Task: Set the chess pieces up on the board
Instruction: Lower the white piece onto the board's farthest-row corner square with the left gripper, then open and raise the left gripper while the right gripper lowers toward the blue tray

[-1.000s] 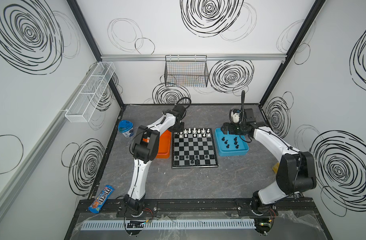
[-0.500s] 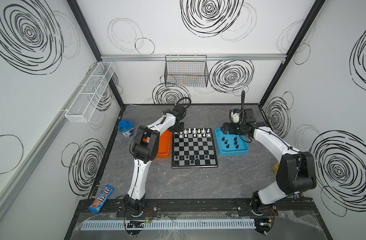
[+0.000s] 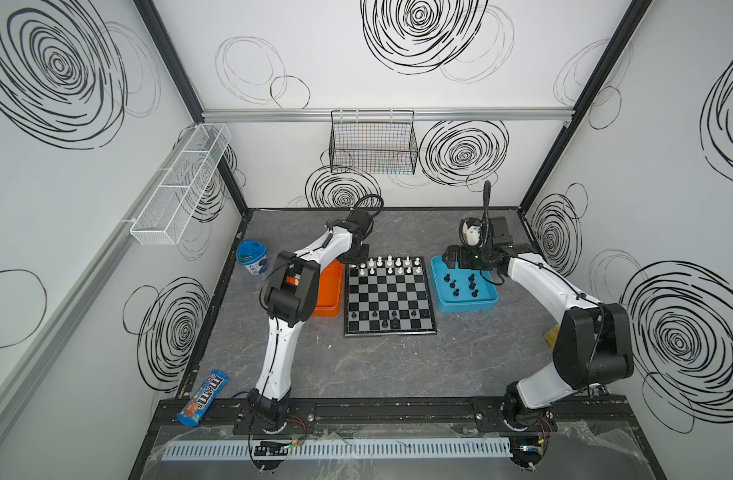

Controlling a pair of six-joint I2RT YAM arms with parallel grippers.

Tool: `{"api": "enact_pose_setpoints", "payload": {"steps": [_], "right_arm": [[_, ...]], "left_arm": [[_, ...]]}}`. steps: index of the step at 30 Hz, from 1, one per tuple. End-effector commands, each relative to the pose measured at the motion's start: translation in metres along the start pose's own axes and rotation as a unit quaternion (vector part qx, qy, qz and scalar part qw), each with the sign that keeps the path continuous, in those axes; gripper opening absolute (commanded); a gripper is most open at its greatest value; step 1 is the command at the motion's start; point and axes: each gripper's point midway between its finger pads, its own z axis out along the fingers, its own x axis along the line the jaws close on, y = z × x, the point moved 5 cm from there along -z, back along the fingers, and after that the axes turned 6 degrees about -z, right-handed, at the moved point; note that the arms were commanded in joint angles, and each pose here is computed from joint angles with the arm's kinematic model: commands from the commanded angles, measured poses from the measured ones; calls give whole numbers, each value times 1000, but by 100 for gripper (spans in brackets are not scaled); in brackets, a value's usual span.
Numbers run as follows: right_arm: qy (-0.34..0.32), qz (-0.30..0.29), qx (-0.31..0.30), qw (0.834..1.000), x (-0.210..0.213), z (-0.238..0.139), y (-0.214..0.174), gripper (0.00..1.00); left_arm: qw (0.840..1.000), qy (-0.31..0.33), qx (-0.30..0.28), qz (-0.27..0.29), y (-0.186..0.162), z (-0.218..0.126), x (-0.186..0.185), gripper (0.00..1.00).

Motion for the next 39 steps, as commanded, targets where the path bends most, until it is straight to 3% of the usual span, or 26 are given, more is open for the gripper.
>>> {"api": "enact_pose_setpoints", "payload": {"steps": [1, 6, 15, 23, 31, 36, 39], "right_arm": [[0, -2, -6, 1000, -2, 1, 1, 100], [0, -1, -5, 1000, -3, 1, 0, 100], [0, -2, -7, 1000, -2, -1, 2, 100], [-5, -2, -10, 1000, -2, -5, 7, 100], [-46, 11, 2, 999, -11, -12, 8, 100], [-56, 32, 41, 997, -19, -11, -1, 100], [-51, 37, 46, 997, -20, -11, -10, 100]], "left_arm": [[1000, -2, -7, 1, 2, 4, -5, 18], [1000, -1, -8, 1, 3, 3, -5, 26], [1000, 3, -17, 0, 5, -9, -2, 31], [999, -4, -49, -4, 16, -45, 1, 34], [994, -24, -105, -13, 26, -106, 12, 40], [988, -51, -140, -35, 29, -140, 35, 57], [984, -55, -163, -49, 32, -150, 56, 73]]}}
